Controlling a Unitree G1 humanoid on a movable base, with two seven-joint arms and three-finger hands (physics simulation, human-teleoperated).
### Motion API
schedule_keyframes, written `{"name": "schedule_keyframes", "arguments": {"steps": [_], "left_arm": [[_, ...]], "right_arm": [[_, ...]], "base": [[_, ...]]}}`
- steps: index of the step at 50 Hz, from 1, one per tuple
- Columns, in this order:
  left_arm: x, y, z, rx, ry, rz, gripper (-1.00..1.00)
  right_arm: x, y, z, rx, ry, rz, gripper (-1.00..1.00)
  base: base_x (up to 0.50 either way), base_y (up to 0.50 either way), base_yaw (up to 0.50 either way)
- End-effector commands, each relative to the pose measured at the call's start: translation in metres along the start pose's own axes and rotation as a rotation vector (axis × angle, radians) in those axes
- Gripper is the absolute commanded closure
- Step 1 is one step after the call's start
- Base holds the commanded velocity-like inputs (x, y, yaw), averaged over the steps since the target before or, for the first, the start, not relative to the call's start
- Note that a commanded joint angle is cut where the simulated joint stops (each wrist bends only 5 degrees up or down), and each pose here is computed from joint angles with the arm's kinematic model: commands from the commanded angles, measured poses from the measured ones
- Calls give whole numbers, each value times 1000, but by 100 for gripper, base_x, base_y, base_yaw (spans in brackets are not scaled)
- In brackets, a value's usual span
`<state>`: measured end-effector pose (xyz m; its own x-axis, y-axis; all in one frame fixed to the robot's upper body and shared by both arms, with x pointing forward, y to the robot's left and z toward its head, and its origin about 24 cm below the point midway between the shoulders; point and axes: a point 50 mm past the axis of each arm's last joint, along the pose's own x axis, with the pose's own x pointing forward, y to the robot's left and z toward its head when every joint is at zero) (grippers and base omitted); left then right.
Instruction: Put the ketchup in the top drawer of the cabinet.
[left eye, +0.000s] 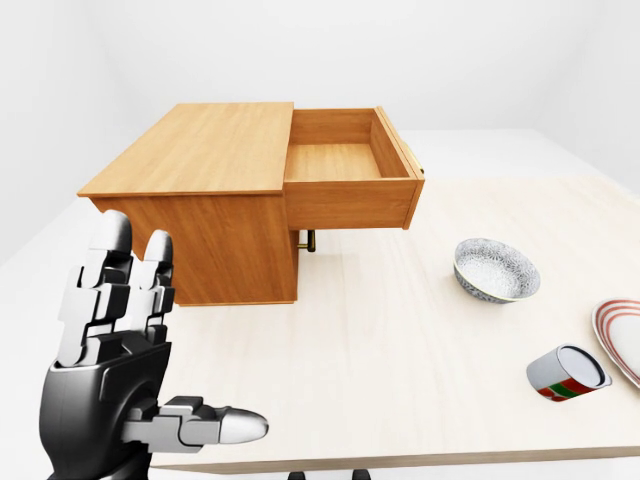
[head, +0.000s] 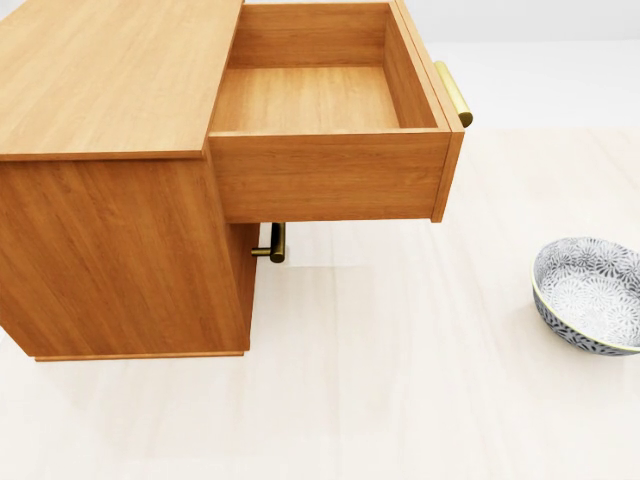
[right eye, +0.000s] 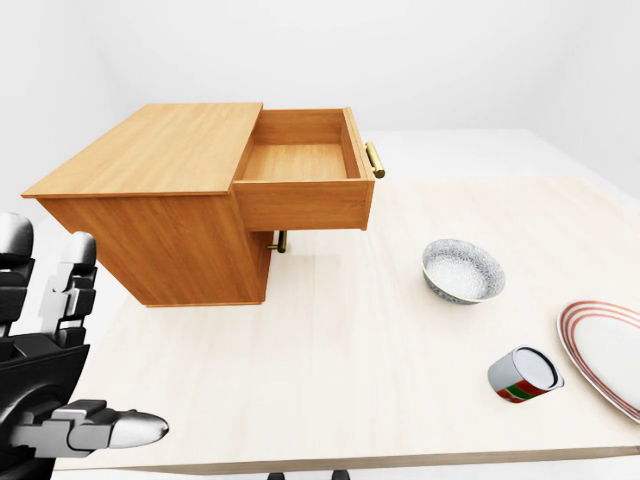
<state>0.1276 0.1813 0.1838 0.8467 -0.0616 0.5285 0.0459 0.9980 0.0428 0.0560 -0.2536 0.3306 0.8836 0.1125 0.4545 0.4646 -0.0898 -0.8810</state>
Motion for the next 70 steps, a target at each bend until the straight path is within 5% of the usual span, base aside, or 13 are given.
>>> {"name": "schedule_keyframes", "arguments": {"steps": [1, 15, 31, 48, 70], "left_arm": [[0, -1, 0, 4, 1, -1, -100], [0, -2, -2, 3, 12, -2, -100], [0, -3, -8, -5, 37, -4, -100], [0, -4, -8, -7, 42, -6, -100], [0, -5, -10, -9, 49, -8, -100]], "right_arm": [[-7, -20, -31, -293, 361, -206, -100], [-19, -7, -64, -155, 486, -131, -100], [-43, 17, -77, -78, 671, -161, -100], [-68, 83, -91, 187, 814, 38, -100], [-64, 137, -110, 337, 865, 227, -100]], "base": [[0, 0, 0], [0, 0, 0], [0, 0, 0], [0, 0, 0], [0, 0, 0]]}}
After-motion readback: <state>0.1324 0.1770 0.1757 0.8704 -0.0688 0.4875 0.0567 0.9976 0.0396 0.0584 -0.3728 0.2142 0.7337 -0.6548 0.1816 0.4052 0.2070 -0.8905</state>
